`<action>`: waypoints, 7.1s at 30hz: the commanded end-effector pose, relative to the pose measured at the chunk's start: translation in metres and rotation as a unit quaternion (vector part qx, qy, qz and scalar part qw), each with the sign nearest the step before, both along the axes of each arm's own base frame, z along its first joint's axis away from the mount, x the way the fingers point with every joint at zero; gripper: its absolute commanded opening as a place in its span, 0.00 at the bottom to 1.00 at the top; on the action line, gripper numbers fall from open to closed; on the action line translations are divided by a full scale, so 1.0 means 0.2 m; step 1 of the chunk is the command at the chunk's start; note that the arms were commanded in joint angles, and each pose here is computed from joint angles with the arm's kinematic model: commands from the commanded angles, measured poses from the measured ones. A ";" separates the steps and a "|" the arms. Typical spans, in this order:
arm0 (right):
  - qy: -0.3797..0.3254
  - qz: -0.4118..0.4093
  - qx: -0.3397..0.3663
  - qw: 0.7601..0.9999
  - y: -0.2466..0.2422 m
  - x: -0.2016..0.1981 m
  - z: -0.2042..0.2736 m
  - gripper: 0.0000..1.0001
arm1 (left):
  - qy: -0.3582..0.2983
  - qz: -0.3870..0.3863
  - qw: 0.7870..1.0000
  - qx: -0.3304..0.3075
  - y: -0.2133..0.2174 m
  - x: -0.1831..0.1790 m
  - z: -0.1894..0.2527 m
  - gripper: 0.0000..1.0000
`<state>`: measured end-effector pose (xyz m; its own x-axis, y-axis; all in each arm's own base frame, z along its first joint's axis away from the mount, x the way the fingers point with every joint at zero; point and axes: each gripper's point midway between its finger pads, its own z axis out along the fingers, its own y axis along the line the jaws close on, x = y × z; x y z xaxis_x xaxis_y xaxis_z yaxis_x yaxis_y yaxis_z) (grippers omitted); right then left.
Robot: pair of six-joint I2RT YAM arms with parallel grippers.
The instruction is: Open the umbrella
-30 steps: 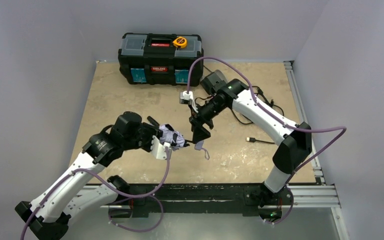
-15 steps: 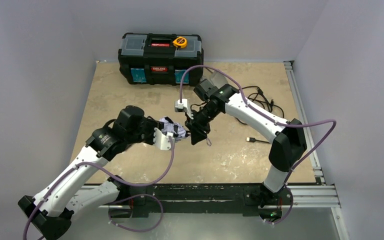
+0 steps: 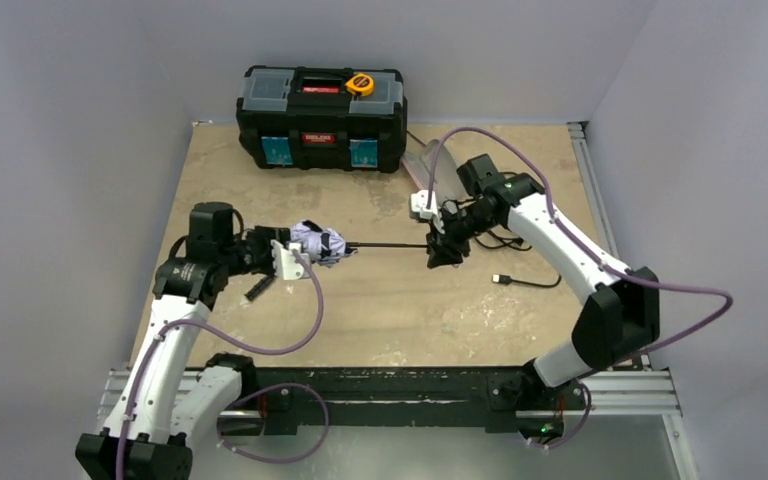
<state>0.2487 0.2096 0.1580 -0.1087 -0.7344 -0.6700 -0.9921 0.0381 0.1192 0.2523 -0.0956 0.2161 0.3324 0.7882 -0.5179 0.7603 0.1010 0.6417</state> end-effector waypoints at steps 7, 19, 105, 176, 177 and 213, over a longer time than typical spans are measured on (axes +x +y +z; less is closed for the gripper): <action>-0.007 0.031 -0.256 0.966 -0.92 -0.22 -0.26 0.00 | -0.123 0.126 0.984 0.008 0.58 0.20 0.18 0.00; 0.095 -0.052 -0.125 0.986 -0.57 -0.17 -0.14 0.00 | 0.034 0.007 0.993 -0.111 0.02 -0.10 0.15 0.99; 0.114 -0.028 -0.088 0.989 -0.07 -0.25 0.13 0.65 | 0.036 -0.055 0.985 0.159 -0.66 0.16 -0.45 0.00; -0.007 -0.048 -0.082 0.995 -0.20 -0.07 0.30 0.99 | -0.113 0.078 0.978 0.156 0.11 0.64 0.09 0.00; 0.004 -0.053 -0.067 0.996 -0.13 -0.08 0.32 0.99 | -0.116 0.074 0.978 0.157 0.09 0.64 0.10 0.00; 0.108 -0.126 0.170 0.971 0.73 0.16 0.56 0.00 | -0.359 -0.057 0.928 0.085 -0.44 0.36 0.56 0.58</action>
<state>0.2726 0.3521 0.2329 -0.4853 -0.4958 -0.7202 -0.8727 0.2236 0.4341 0.3361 -0.1750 0.2817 0.6068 0.7909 0.0792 0.2084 -0.2544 0.9444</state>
